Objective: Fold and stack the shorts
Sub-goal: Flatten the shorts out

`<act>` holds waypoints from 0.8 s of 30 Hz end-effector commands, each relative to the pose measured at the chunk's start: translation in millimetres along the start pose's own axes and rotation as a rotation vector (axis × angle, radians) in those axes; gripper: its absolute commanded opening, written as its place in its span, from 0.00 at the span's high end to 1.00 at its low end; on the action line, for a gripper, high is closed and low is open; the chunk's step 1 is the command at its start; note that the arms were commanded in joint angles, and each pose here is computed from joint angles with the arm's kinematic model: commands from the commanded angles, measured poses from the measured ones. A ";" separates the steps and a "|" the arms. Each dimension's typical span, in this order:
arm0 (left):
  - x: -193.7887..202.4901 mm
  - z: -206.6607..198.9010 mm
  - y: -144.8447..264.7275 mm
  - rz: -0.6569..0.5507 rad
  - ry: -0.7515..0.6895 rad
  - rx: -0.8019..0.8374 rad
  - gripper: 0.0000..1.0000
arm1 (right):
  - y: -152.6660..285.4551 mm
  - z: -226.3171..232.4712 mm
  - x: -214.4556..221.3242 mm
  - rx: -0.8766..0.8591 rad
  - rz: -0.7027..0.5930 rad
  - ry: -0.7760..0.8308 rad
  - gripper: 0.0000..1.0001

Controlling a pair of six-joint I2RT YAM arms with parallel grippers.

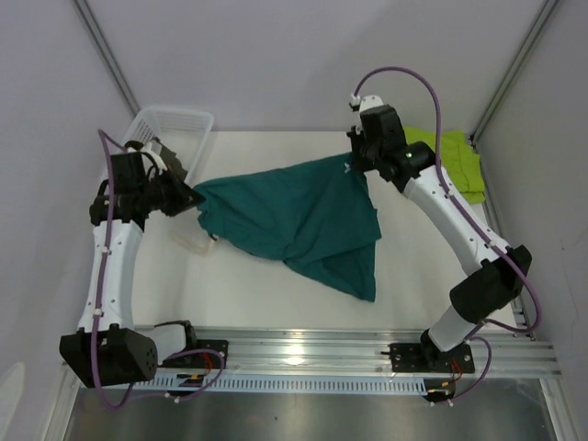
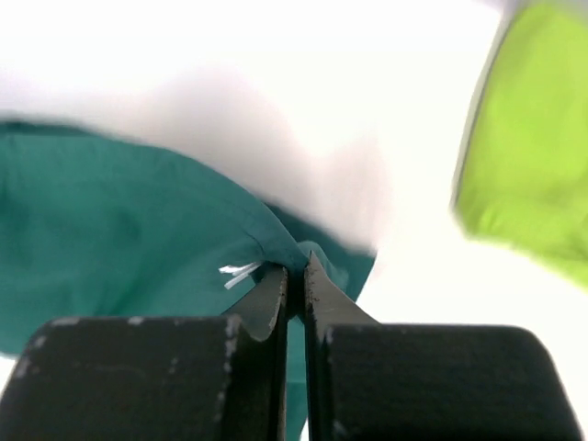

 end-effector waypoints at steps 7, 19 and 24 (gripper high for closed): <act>-122.1 -112.8 85.8 -0.457 -0.176 0.280 1.00 | 38.6 -67.1 -142.2 0.024 -0.375 -0.218 1.00; -143.1 -140.2 101.2 -0.481 -0.200 0.370 1.00 | 89.1 -117.7 -173.3 -0.104 -0.534 -0.411 1.00; -85.0 -134.4 122.7 -0.456 -0.211 0.437 1.00 | 146.1 -101.4 -149.8 -0.108 -0.572 -0.357 1.00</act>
Point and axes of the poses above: each gripper's point midway between its finger pads, its own y axis back along the fingers, its own z axis along the line the jaws close on, x = y × z, the point moved 4 cm from there along y, back along the fingers, and after that the axes turned 1 degree about y, right-handed, at the moved point
